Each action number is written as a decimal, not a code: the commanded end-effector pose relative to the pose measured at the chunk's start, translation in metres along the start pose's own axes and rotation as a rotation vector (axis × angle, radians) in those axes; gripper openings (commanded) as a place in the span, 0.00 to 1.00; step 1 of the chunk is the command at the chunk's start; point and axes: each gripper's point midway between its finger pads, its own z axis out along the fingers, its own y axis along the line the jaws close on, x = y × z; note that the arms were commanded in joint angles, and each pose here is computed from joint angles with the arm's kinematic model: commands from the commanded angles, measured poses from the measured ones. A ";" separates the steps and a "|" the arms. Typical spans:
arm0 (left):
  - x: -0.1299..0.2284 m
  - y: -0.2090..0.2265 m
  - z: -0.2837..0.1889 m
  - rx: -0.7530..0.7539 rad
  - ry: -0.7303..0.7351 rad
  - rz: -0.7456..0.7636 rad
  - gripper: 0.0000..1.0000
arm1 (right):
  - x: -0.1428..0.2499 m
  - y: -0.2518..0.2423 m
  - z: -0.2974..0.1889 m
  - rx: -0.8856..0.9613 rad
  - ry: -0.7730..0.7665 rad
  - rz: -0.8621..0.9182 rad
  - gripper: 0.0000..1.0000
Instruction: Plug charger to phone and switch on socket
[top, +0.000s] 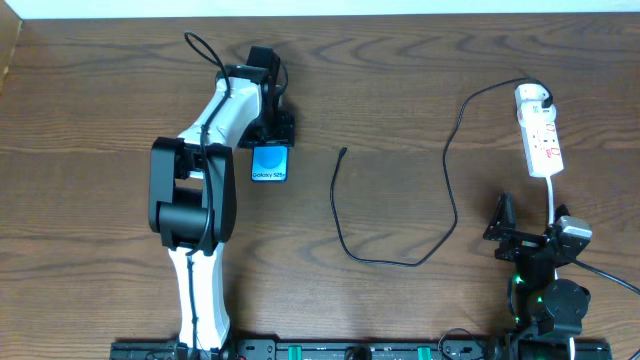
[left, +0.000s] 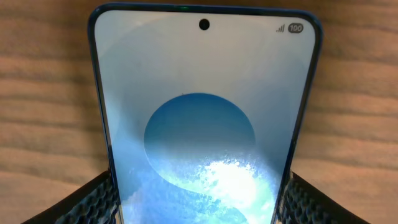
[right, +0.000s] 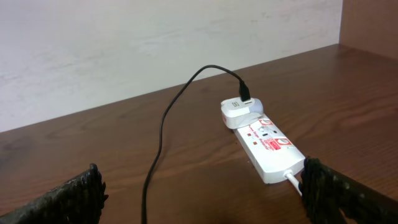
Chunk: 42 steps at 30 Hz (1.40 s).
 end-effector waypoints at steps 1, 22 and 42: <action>-0.001 -0.011 -0.048 0.065 -0.062 -0.046 0.66 | 0.000 0.000 0.000 0.004 -0.003 -0.011 0.99; 0.014 -0.056 -0.112 0.575 0.129 -0.518 0.66 | 0.003 0.007 0.000 -0.038 0.013 0.084 0.99; 0.002 -0.115 -0.179 1.019 0.522 -0.903 0.65 | 0.049 0.034 0.010 -0.135 0.419 0.157 0.99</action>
